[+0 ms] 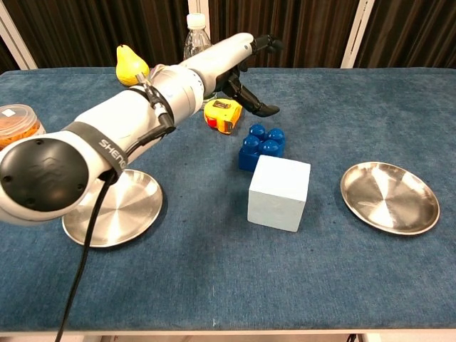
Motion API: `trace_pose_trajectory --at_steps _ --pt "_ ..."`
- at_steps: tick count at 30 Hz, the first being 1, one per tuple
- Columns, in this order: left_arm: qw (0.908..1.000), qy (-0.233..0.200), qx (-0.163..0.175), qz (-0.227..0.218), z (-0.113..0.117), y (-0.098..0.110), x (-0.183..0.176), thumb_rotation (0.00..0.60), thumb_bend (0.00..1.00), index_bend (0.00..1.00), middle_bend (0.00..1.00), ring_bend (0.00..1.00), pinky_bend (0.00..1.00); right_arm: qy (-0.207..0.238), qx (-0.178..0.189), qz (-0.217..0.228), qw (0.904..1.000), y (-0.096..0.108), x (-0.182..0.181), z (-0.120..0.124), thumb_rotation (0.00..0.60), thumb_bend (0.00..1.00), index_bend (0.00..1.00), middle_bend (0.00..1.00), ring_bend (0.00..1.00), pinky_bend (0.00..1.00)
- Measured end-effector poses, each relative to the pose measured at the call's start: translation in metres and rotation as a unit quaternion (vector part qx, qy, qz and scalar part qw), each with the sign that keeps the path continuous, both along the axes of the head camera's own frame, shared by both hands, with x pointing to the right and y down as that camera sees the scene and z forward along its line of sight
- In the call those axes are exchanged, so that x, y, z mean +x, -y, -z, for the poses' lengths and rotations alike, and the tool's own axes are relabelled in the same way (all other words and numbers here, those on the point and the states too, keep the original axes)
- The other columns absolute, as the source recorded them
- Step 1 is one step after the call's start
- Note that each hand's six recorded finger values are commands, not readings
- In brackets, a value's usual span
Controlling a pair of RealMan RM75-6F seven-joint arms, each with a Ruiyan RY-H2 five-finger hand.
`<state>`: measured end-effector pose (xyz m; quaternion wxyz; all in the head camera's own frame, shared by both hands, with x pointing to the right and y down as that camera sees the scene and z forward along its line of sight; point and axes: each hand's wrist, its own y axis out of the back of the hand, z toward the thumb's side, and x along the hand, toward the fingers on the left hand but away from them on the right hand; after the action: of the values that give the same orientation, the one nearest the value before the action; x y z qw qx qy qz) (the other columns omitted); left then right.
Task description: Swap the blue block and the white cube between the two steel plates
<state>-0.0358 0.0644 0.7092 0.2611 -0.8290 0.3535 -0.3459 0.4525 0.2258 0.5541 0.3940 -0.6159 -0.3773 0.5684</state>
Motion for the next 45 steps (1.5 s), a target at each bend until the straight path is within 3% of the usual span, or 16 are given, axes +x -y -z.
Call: trace_pose_trajectory --at_steps 9,18,20,27,31,37,45 --pt "0.9963 0.061 -0.018 -0.058 -0.018 -0.015 0.003 0.600 0.10 0.09 0.07 0.00 0.14 0.006 0.001 0.002 1.0000 0.000 0.001 0.003 0.469 0.18 0.00 0.00 0.00 0.00" --pt "0.9885 0.113 -0.024 -0.098 -0.033 -0.029 -0.001 0.600 0.10 0.10 0.08 0.01 0.14 0.015 -0.003 0.008 0.9998 -0.003 -0.001 0.005 0.470 0.18 0.00 0.00 0.00 0.00" --pt "0.9873 0.123 -0.026 -0.098 -0.036 -0.029 -0.004 0.600 0.12 0.14 0.10 0.03 0.14 0.016 -0.002 0.007 0.9998 -0.003 -0.001 0.005 0.469 0.18 0.00 0.00 0.00 0.00" --pt "0.9866 0.133 -0.033 -0.088 -0.043 -0.024 -0.010 0.600 0.21 0.52 0.45 0.28 0.17 0.017 -0.002 0.005 0.9998 -0.001 0.000 0.005 0.470 0.18 0.00 0.00 0.00 0.00" --pt "0.9874 0.129 -0.034 -0.086 -0.042 -0.024 -0.010 0.600 0.26 0.59 0.52 0.34 0.19 0.018 -0.003 0.005 0.9998 -0.001 0.000 0.005 0.471 0.18 0.00 0.00 0.00 0.00" --pt "0.9912 0.104 -0.017 -0.080 -0.026 -0.023 -0.008 0.600 0.26 0.59 0.52 0.34 0.19 0.017 -0.003 0.007 0.9998 -0.002 -0.001 0.005 0.472 0.18 0.00 0.00 0.00 0.00" --pt "0.9933 0.067 0.036 -0.087 0.040 -0.026 -0.032 0.600 0.26 0.59 0.52 0.34 0.22 0.013 -0.003 0.006 0.9999 -0.003 0.000 0.005 0.472 0.18 0.00 0.00 0.00 0.00"
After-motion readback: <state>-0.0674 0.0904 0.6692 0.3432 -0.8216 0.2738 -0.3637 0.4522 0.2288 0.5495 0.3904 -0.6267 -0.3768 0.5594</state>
